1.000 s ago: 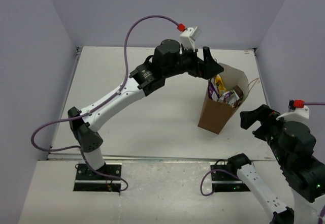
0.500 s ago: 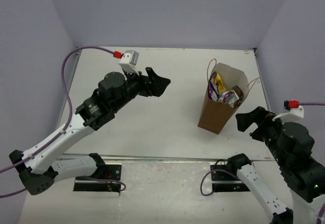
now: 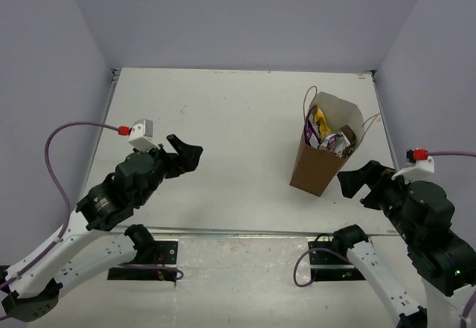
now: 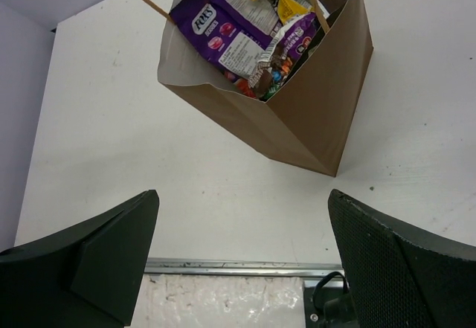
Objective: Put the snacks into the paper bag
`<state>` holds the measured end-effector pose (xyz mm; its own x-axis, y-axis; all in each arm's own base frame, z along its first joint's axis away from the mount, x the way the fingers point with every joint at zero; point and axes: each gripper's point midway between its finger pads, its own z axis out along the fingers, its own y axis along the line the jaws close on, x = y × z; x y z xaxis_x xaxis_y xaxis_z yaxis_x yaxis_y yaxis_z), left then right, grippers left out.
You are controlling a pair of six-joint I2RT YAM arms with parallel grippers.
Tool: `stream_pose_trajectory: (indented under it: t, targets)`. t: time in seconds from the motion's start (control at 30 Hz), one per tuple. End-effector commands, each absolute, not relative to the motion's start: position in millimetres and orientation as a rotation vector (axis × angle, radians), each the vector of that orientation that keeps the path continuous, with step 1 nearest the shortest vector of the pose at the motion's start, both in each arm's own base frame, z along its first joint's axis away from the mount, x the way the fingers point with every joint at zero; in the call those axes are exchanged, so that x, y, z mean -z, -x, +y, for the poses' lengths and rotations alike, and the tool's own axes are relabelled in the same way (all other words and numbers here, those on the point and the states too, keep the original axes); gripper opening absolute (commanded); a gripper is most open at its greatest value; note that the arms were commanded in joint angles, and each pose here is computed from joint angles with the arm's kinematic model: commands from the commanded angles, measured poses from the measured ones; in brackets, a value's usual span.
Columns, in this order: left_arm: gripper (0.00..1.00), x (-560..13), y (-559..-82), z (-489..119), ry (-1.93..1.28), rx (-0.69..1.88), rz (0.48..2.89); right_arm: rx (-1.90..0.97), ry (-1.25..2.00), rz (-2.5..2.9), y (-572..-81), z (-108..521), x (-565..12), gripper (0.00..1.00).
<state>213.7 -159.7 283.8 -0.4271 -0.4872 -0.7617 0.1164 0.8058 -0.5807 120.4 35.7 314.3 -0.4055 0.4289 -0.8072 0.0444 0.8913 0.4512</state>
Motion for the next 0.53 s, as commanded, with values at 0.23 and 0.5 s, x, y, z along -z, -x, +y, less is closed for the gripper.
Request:
stream_pose_trajectory:
  t: [0.23, 0.5]
  targets:
    - [1.00, -222, -205, -139, 0.428, 0.604, 2.007, -0.499, -0.309, 1.940, -118, 45, -314, 0.99]
    - [1.00, -217, -206, -135, 0.446, 0.578, 2.008, -0.515, -0.281, 1.919, -116, 47, -318, 0.99]
